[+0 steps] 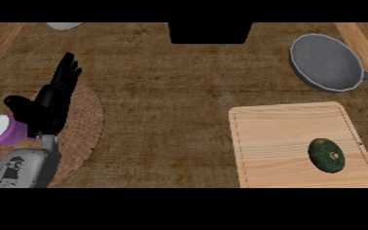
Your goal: Pick the squash from the cutting board and place it in the pan
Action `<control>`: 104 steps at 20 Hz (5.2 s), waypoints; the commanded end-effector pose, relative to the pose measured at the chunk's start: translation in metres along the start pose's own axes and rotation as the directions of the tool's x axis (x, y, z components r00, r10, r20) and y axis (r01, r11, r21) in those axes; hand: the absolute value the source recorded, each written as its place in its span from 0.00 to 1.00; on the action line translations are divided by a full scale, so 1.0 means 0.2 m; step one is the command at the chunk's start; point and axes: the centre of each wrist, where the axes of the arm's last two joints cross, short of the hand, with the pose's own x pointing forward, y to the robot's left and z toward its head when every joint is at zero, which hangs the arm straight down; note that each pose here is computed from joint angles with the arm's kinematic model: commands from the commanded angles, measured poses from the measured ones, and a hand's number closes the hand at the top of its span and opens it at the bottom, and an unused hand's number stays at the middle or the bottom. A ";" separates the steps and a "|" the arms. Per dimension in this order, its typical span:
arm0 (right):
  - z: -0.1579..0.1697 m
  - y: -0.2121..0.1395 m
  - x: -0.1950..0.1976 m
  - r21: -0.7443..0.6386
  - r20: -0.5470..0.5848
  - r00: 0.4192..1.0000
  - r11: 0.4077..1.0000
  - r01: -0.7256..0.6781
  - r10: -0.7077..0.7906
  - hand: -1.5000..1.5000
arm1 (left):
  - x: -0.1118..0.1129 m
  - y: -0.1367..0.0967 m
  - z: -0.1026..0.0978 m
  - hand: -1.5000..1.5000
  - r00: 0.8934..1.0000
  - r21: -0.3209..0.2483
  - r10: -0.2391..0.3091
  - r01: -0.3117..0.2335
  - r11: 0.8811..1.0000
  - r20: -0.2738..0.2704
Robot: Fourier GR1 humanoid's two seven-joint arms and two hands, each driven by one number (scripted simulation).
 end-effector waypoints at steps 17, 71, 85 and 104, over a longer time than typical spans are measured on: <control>-0.29 0.24 -0.22 0.190 -0.083 0.992 0.979 -0.079 0.097 0.00 | 0.08 -0.02 -0.05 0.50 1.000 -0.003 0.008 -0.008 1.000 0.000; -0.43 0.68 -0.09 0.270 -0.039 0.939 0.908 -0.320 0.342 1.00 | 0.02 -0.12 0.02 0.50 1.000 -0.009 0.006 -0.006 1.000 -0.007; -0.42 0.80 0.82 -0.209 0.090 0.969 0.956 -0.208 0.230 1.00 | 0.00 -0.07 -0.01 0.50 1.000 -0.006 0.008 -0.008 1.000 0.000; -0.92 0.02 0.16 -0.499 -0.061 0.994 0.865 0.044 -0.086 1.00 | 0.03 -0.06 -0.04 0.50 1.000 0.000 0.000 0.000 1.000 0.010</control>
